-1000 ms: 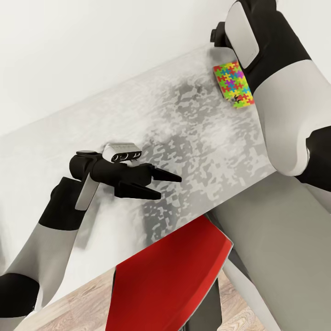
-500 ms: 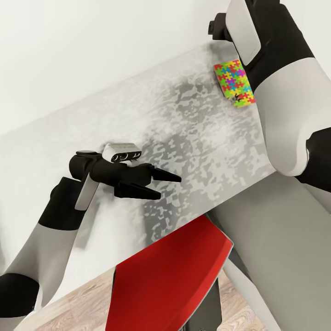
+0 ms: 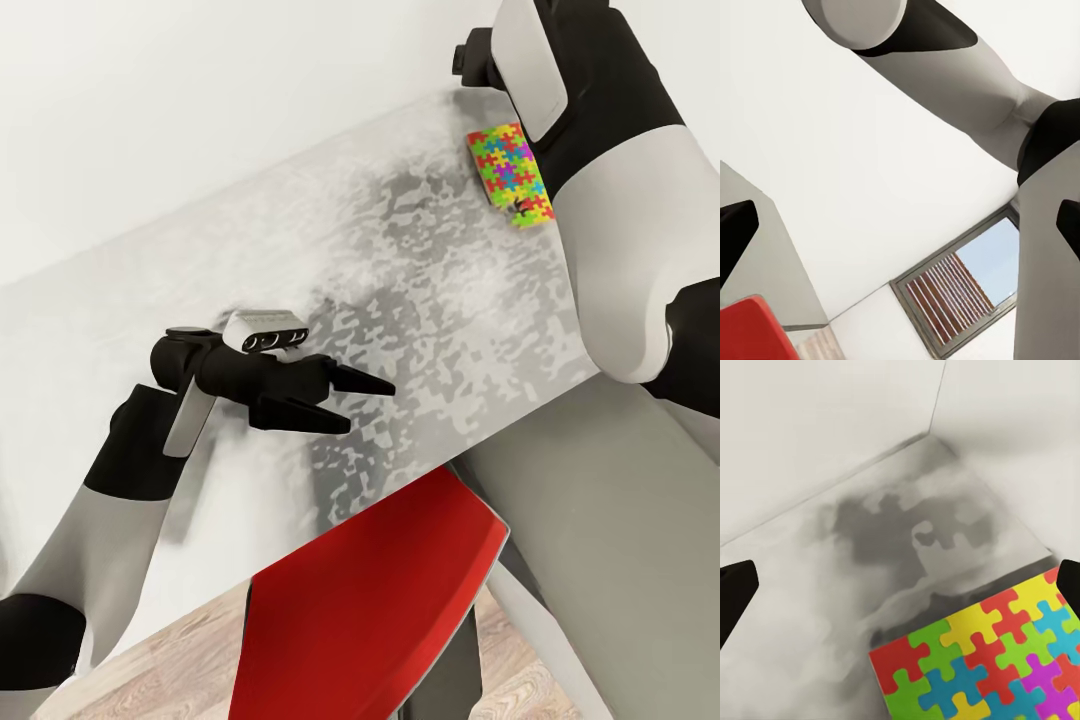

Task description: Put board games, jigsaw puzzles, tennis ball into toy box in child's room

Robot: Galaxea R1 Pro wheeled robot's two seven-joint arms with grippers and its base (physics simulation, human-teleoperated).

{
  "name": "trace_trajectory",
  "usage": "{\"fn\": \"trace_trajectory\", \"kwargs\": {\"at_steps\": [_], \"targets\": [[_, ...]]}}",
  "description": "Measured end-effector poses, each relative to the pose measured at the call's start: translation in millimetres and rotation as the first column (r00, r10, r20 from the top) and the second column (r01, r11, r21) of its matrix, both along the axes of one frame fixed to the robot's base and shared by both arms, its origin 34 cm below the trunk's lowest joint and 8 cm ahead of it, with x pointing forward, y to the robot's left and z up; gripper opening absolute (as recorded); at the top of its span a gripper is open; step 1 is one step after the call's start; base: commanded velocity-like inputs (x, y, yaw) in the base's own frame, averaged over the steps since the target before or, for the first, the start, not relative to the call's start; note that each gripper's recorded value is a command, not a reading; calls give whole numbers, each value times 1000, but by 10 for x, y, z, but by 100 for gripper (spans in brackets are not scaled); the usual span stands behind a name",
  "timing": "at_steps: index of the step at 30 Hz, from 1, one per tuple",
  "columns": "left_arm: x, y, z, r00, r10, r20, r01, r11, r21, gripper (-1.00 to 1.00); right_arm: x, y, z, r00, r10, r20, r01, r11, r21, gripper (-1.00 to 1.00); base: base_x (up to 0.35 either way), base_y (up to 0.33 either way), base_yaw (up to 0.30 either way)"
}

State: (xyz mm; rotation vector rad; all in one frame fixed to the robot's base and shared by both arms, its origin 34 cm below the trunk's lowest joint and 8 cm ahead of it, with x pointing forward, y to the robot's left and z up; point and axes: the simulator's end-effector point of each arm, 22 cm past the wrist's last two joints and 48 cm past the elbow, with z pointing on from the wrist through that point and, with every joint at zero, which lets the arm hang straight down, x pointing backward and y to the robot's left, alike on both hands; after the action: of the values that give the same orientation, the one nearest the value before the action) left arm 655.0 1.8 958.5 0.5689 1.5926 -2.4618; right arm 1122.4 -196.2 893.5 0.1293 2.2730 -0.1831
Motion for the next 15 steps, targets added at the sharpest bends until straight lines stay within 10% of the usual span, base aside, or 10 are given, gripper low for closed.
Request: {"fn": "trace_trajectory", "kwargs": {"at_steps": [15], "targets": [[2,0,-20,1000,0,-3,0,1000,0,100,47,91,121,999,31,34,-31,999,20,100,0,0,0]]}}
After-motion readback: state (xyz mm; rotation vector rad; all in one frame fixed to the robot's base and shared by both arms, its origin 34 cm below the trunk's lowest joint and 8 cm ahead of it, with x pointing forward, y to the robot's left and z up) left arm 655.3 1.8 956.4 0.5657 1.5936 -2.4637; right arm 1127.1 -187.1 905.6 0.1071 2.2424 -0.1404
